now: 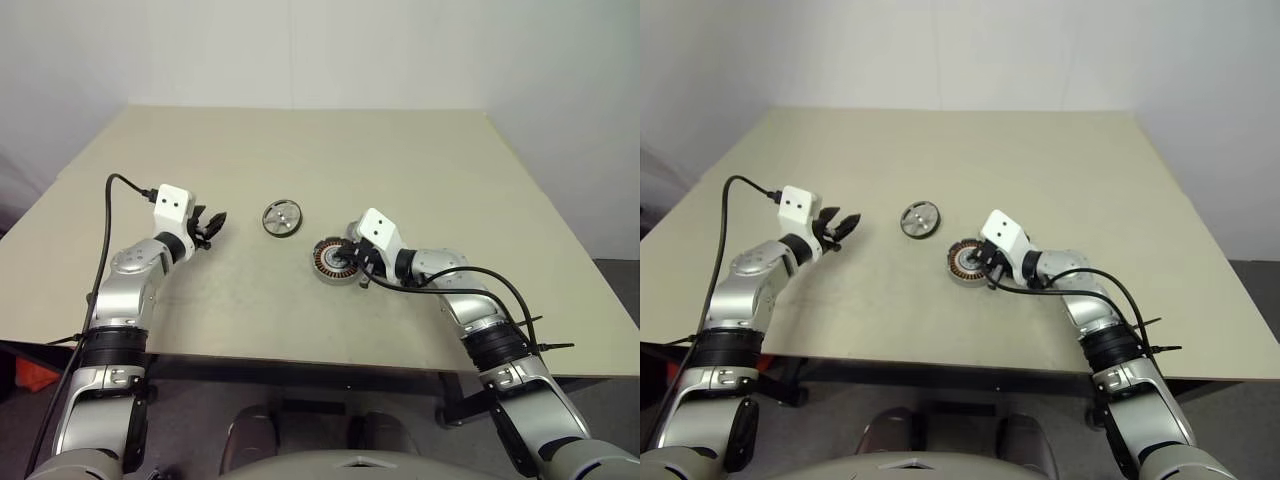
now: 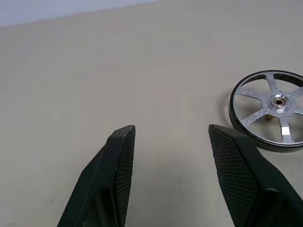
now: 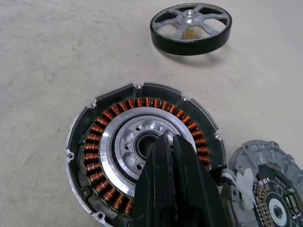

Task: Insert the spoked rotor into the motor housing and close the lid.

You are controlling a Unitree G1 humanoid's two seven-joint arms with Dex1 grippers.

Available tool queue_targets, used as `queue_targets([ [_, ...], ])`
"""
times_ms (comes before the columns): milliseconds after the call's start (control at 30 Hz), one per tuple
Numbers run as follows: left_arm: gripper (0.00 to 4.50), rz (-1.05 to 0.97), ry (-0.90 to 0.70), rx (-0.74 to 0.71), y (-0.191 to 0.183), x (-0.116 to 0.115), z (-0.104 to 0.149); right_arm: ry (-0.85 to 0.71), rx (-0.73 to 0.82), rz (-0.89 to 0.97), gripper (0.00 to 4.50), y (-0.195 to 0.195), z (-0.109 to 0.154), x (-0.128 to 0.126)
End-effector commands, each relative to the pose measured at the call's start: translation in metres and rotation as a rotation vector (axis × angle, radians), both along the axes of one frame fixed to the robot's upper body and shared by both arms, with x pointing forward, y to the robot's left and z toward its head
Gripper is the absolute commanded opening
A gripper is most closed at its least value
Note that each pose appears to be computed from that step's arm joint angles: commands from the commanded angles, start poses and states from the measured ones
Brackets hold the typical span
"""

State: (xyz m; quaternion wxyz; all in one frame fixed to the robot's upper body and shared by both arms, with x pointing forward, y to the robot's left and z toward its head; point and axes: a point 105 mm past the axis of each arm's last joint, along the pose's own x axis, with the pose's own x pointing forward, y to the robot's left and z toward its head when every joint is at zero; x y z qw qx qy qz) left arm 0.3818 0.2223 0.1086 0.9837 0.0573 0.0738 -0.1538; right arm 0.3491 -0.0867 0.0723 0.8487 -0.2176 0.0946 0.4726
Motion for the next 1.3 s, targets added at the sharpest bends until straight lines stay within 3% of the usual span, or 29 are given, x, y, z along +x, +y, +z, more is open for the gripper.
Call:
queue_targets([
  [33,2.61,0.001,-0.071,0.009,0.001,0.001,0.020,-0.037,0.004,0.003,0.14,0.002,0.012,0.004],
  [500,2.61,-0.012,-0.068,-0.062,-0.013,0.001,0.019,-0.182,0.140,-0.025,0.14,0.016,0.068,0.024],
  [733,2.61,-0.015,-0.024,-0.105,-0.031,0.003,0.011,-0.141,0.207,-0.079,0.14,0.024,0.072,0.032],
  [1000,2.61,0.057,0.105,-0.130,-0.053,0.025,-0.013,-0.132,0.204,-0.076,0.14,0.025,0.071,0.030],
  [1267,2.61,0.030,0.177,-0.202,-0.083,0.045,-0.012,-0.139,0.196,-0.084,0.14,0.022,0.071,0.030],
  [1300,2.96,0.031,0.186,-0.198,-0.084,0.046,-0.013,-0.140,0.196,-0.085,0.00,0.022,0.071,0.030],
])
